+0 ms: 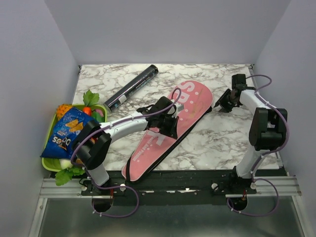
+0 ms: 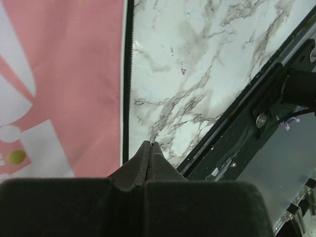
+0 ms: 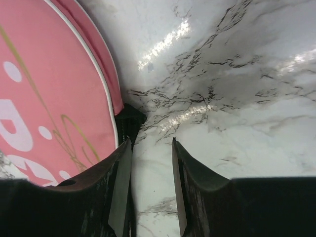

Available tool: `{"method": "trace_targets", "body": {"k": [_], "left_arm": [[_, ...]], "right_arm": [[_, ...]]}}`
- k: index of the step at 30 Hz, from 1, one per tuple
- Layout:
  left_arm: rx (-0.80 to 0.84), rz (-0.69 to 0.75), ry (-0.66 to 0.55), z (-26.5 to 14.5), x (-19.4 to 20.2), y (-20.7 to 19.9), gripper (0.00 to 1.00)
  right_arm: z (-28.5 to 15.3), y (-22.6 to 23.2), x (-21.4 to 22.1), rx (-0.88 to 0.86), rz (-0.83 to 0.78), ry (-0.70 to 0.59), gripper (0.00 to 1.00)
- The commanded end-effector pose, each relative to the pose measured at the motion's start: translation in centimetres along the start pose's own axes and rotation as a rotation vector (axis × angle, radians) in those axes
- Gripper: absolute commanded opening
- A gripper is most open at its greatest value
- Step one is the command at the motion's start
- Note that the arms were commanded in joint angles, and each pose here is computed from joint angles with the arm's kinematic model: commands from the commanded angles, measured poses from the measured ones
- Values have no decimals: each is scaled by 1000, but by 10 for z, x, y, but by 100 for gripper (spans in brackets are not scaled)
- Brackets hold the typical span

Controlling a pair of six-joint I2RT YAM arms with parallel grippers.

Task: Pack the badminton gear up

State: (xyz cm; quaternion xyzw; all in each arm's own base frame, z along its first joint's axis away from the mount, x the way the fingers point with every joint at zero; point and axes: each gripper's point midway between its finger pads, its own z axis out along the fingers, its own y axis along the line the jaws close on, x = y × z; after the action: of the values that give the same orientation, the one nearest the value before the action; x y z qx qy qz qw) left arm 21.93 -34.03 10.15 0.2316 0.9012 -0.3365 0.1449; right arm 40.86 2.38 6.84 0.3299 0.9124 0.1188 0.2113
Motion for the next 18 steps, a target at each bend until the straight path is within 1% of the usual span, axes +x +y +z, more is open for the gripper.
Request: {"method": "trace_targets", "body": {"k": [1,4,8,12,18], "left_arm": [[110,5,52,19,3,-24,0],[122,12,106,37,11,-27,0],[117,14,182,57,25,-23,0],[76,11,227,65,36,-10,0],[25,-1,266,70,54,7,0]], "right_arm": [[10,8,18,-57,-69,115,45],[13,11,18,-68,-65,126,45],[12,17,2,-62,-51,73,45],[14,33,-21,-84,-61,25,47],[46,36,-24,-87,-58,66,48]]}}
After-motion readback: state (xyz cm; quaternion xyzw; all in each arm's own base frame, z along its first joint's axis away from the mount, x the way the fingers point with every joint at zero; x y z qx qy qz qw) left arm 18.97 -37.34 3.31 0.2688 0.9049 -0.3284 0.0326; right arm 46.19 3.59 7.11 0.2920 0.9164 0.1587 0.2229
